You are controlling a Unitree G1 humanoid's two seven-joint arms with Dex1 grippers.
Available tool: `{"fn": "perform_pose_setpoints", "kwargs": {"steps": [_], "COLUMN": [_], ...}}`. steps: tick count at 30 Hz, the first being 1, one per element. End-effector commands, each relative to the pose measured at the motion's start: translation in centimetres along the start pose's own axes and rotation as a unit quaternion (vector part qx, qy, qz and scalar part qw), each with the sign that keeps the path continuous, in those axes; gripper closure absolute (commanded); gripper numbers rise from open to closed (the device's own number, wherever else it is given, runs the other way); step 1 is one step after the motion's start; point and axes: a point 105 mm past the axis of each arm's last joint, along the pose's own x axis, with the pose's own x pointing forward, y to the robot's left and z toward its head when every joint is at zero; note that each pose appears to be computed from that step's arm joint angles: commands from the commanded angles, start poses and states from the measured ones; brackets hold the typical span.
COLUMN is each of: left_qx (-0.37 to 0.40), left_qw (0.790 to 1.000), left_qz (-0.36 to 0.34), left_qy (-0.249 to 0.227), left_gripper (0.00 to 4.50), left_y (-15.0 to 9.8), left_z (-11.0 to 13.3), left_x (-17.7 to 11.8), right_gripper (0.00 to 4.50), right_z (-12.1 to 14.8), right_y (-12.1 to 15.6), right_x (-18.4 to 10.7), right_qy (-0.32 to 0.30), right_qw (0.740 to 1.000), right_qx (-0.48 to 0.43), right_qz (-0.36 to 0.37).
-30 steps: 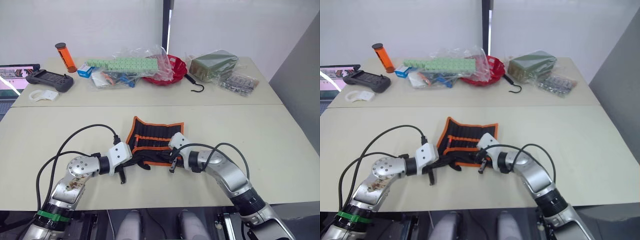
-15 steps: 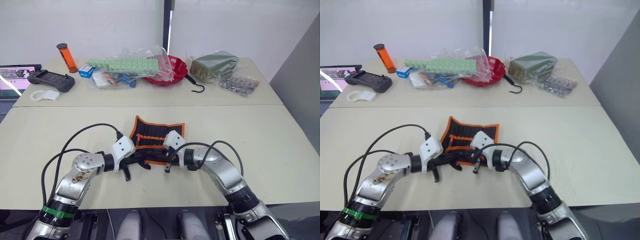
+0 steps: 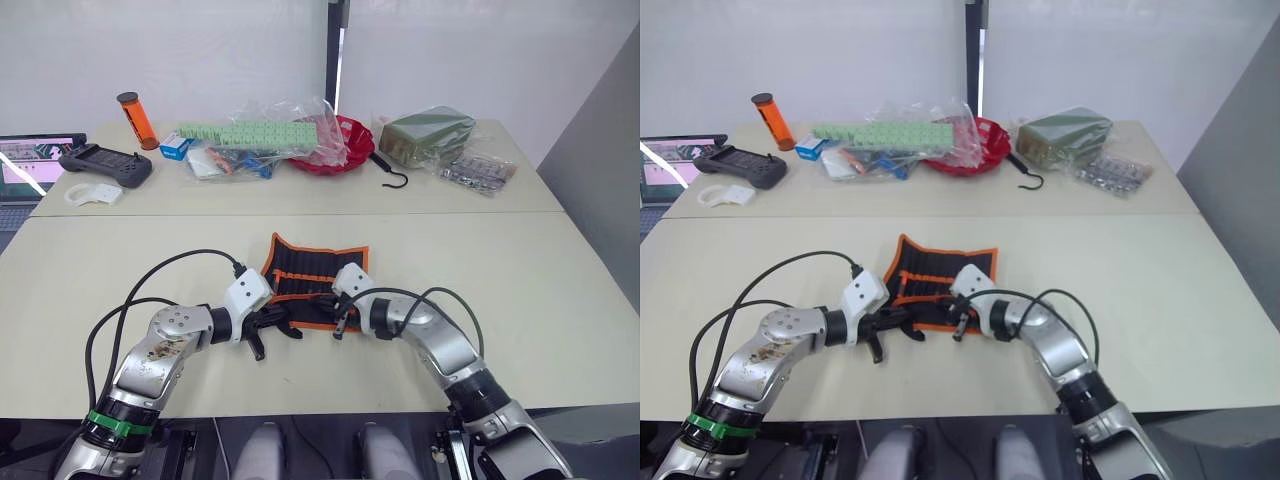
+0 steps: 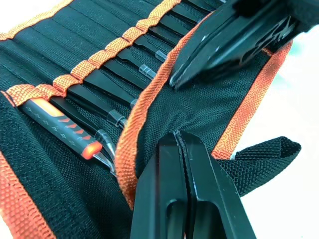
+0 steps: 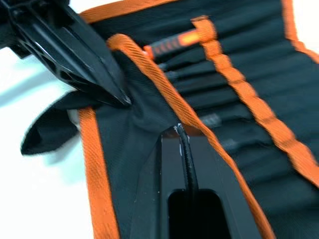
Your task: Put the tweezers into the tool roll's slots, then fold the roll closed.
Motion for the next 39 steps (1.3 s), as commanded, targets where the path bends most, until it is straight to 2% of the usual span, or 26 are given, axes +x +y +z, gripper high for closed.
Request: {"fn": "perform_pose_setpoints", "kwargs": {"steps": [1,6,15,20,23,26,32,35,39], "left_qx": [-0.001,-0.004,0.003,0.019,0.020,0.037,0.040,0.028,0.011], "left_qw": [0.999,0.998,0.998,0.997,0.998,0.998,0.998,0.998,0.997], "left_qz": [0.037,0.053,0.012,0.015,0.029,0.037,0.046,0.056,0.055], "left_qy": [-0.014,-0.024,-0.060,-0.067,-0.055,-0.026,0.001,-0.014,-0.055], "left_gripper": [4.50,4.50,4.50,4.50,4.50,4.50,4.50,4.50,4.50], "left_y": [1.6,2.8,2.4,2.8,3.7,4.5,5.3,5.7,5.9], "left_z": [1.1,1.2,2.4,2.8,2.3,0.7,-1.6,-1.3,0.6], "left_x": [-0.7,-0.9,-0.4,0.4,0.8,0.9,1.0,0.9,0.6], "right_gripper": [4.45,4.45,4.45,4.45,4.45,4.45,4.45,4.45,4.45], "right_z": [-2.6,-3.0,-3.4,-3.4,-3.4,-3.3,-3.1,-3.3,-3.3], "right_y": [-1.3,0.1,0.8,0.8,0.9,1.1,1.1,1.1,0.8], "right_x": [-1.4,-0.8,-0.6,-0.7,-0.7,-0.7,-0.9,-1.1,-1.3], "right_qy": [0.042,0.050,0.059,0.061,0.064,0.063,0.061,0.065,0.063], "right_qw": [0.998,0.999,0.998,0.998,0.998,0.998,0.998,0.998,0.998], "right_qx": [0.019,0.019,0.017,0.016,0.012,0.011,0.008,0.008,0.007], "right_qz": [-0.038,-0.010,0.003,0.005,0.007,0.009,0.008,0.006,0.001]}}
